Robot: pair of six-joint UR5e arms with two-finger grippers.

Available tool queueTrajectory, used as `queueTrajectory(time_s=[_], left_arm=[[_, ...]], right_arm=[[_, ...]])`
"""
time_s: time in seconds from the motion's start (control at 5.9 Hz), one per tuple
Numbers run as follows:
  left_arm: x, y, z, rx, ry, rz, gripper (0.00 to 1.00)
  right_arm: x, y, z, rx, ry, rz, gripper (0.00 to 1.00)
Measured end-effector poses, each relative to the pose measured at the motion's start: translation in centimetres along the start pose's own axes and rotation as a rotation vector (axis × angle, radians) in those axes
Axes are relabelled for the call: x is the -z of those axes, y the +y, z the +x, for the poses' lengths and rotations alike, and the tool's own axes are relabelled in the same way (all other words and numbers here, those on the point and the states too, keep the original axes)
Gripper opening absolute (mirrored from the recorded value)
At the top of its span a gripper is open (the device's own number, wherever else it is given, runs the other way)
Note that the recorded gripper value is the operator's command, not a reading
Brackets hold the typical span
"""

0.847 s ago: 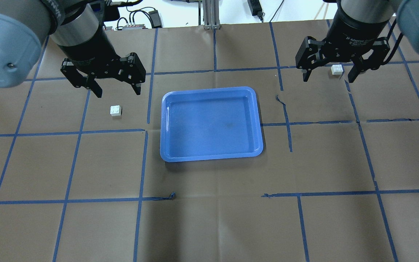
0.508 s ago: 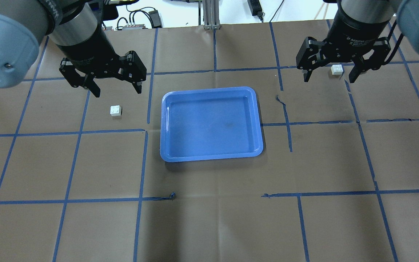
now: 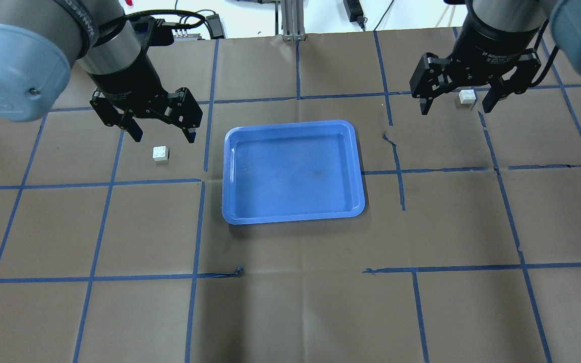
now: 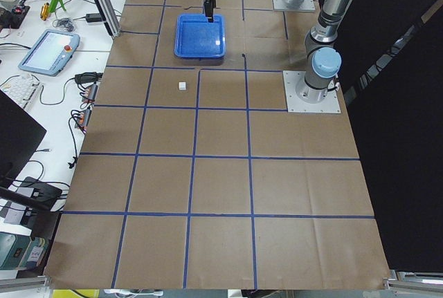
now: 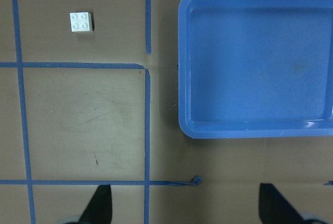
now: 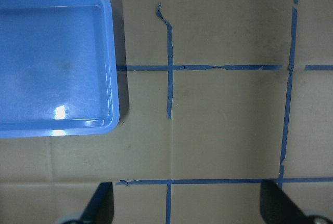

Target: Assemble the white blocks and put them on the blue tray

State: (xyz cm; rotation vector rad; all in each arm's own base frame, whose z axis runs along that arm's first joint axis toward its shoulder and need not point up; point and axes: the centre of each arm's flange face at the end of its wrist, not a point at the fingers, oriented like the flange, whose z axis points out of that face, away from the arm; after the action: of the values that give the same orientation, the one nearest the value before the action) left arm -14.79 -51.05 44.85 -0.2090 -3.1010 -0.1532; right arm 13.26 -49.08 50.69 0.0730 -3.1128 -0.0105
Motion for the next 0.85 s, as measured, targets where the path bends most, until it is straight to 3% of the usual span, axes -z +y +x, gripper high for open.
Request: queueTrajectory(time_s=[0.34,0.85], left_arm=[[-4.6,-4.3,-6.5,-0.022,0.025,-0.068,0.99],[-12.2,-10.3,-11.7,0.023,0.032,-0.033,0.99]], right_arm=[[-0.2,-0.1,0.2,0.238,0.002,-0.005,1.0],[-0.5,-1.0,1.7,0.829,0.004,0.007,1.0]])
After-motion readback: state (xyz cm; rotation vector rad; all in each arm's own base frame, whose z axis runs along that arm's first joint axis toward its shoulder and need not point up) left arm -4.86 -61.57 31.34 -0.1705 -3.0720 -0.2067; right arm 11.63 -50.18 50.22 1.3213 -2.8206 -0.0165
